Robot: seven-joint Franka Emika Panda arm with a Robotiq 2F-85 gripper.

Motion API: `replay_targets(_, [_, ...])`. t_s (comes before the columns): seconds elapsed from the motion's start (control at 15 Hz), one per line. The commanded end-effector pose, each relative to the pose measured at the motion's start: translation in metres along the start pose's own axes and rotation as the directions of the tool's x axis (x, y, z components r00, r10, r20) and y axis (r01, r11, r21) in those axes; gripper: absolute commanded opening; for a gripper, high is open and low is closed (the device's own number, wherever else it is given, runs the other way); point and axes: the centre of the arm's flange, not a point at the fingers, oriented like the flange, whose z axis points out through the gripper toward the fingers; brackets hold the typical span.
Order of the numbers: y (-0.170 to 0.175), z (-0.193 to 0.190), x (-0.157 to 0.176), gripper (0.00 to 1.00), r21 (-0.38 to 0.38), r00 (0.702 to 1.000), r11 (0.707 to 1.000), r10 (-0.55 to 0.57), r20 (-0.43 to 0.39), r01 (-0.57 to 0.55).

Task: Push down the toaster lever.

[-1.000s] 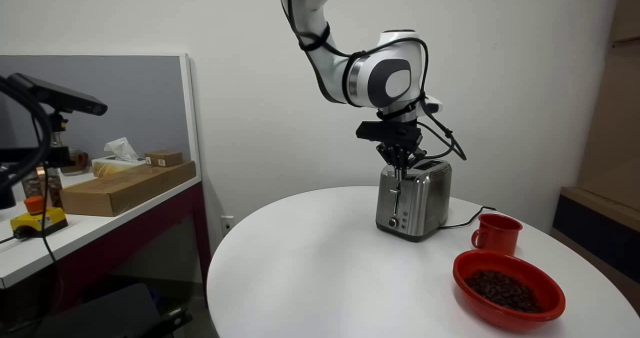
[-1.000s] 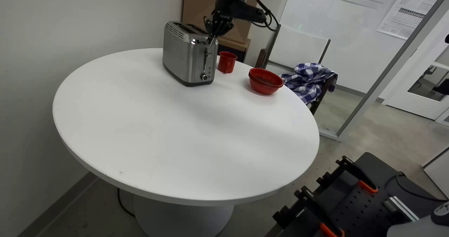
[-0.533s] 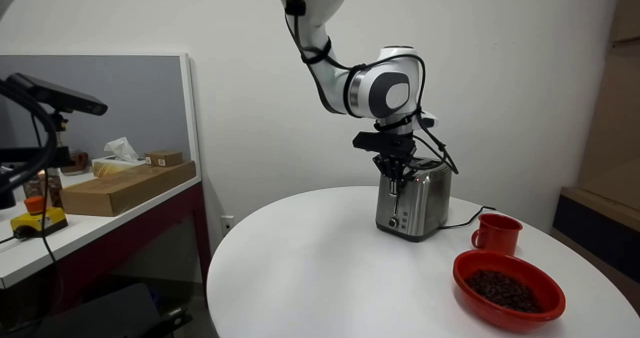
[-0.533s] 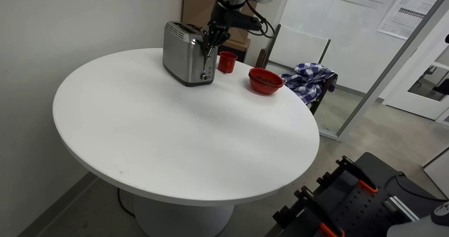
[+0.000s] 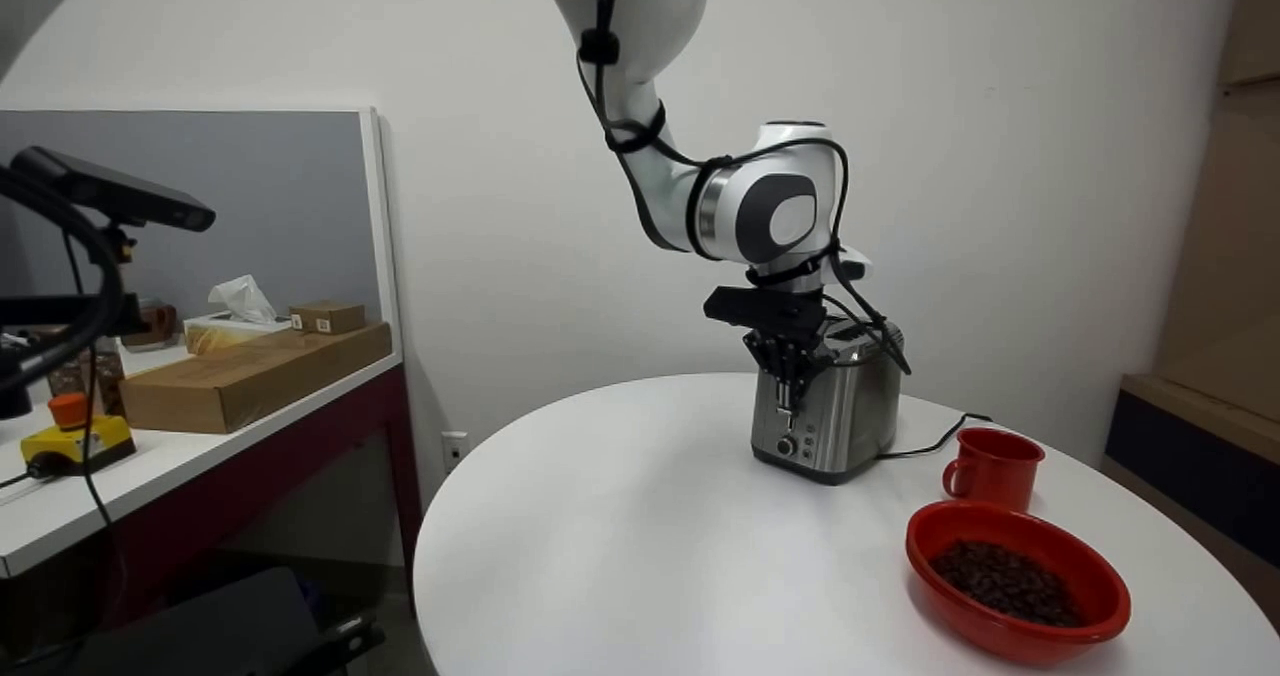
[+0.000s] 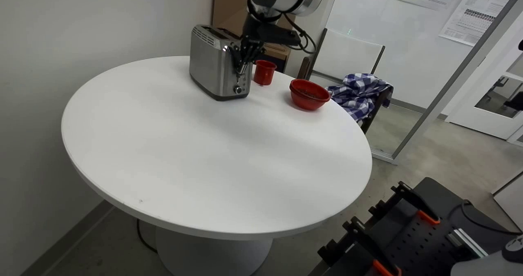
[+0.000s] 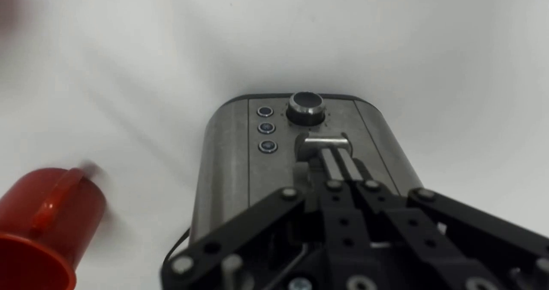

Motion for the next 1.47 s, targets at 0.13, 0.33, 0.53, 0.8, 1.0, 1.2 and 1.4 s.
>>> replay_targets(0.13, [0.004, 0.049, -0.005, 0.00, -0.014, 1.000, 1.000, -0.009, 0.028, 0.009])
replay_targets(0.33, [0.004, 0.047, -0.003, 0.00, -0.017, 0.999, 1.000, -0.008, 0.045, 0.009])
replay_targets(0.53, [0.003, 0.038, 0.002, 0.26, -0.038, 0.998, 0.999, 0.031, 0.053, -0.029])
replay_targets(0.8, [0.010, 0.007, 0.017, 0.49, -0.027, 0.987, 0.990, 0.141, 0.076, -0.139])
replay_targets(1.0, [0.019, -0.036, 0.023, 0.70, -0.031, 0.976, 0.980, 0.200, 0.088, -0.198])
replay_targets(1.2, [0.025, -0.085, 0.013, 0.92, -0.045, 0.970, 0.976, 0.217, 0.111, -0.213])
replay_targets(1.4, [0.030, -0.140, -0.006, 1.00, -0.043, 0.963, 0.976, 0.220, 0.156, -0.216])
